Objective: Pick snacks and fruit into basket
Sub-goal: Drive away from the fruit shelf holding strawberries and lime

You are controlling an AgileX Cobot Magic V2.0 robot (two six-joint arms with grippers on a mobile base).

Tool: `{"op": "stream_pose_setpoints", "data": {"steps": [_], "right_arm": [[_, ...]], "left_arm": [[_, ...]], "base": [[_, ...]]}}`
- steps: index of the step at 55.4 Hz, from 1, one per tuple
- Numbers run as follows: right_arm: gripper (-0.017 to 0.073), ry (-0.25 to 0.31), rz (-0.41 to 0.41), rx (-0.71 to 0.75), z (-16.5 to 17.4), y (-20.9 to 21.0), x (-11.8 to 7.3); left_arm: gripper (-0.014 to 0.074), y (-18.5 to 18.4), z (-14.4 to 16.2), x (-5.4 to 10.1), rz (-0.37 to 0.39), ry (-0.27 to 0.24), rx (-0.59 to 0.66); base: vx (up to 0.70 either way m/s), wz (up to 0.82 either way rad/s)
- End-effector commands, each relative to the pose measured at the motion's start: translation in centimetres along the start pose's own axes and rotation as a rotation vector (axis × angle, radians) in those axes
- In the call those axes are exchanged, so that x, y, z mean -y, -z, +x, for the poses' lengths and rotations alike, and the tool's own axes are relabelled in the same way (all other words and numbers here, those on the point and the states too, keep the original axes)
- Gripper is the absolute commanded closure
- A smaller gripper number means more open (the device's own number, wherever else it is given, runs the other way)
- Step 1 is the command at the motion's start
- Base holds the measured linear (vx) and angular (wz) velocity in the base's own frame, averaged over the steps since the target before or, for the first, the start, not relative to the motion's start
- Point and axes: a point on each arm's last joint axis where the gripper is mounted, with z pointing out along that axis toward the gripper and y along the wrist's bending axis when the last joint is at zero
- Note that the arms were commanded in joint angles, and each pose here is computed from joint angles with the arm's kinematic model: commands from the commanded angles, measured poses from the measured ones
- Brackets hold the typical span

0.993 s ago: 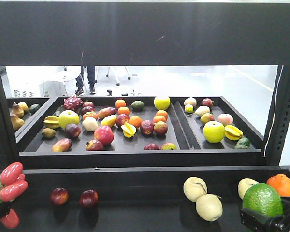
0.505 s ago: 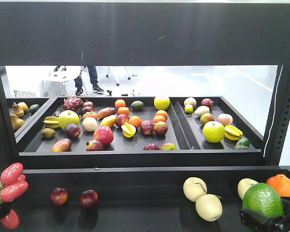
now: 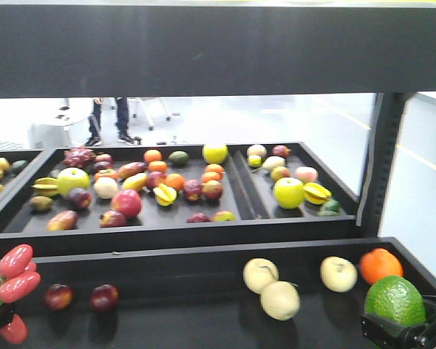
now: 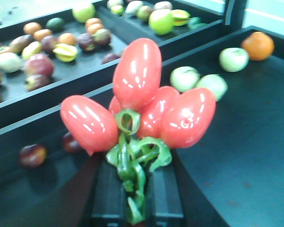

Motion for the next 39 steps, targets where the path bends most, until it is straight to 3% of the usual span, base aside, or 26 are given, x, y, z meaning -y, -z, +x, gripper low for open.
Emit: {"op": "stream_pose_setpoints", "data": {"steps": [1, 39], "right_arm": [[0.0568, 0.003, 0.002, 0.139, -1.93, 0.90, -0.02], [0.0568, 0.003, 0.002, 0.139, -1.93, 0.90, -0.02]], "left_arm": [[0.0599, 0.38, -1.08, -0.25, -0.031, 0.018, 0.056], [0.0599, 0.38, -1.08, -0.25, -0.031, 0.018, 0.056]], "base": [[-0.10, -0.28], [-0.16, -0.12]]}}
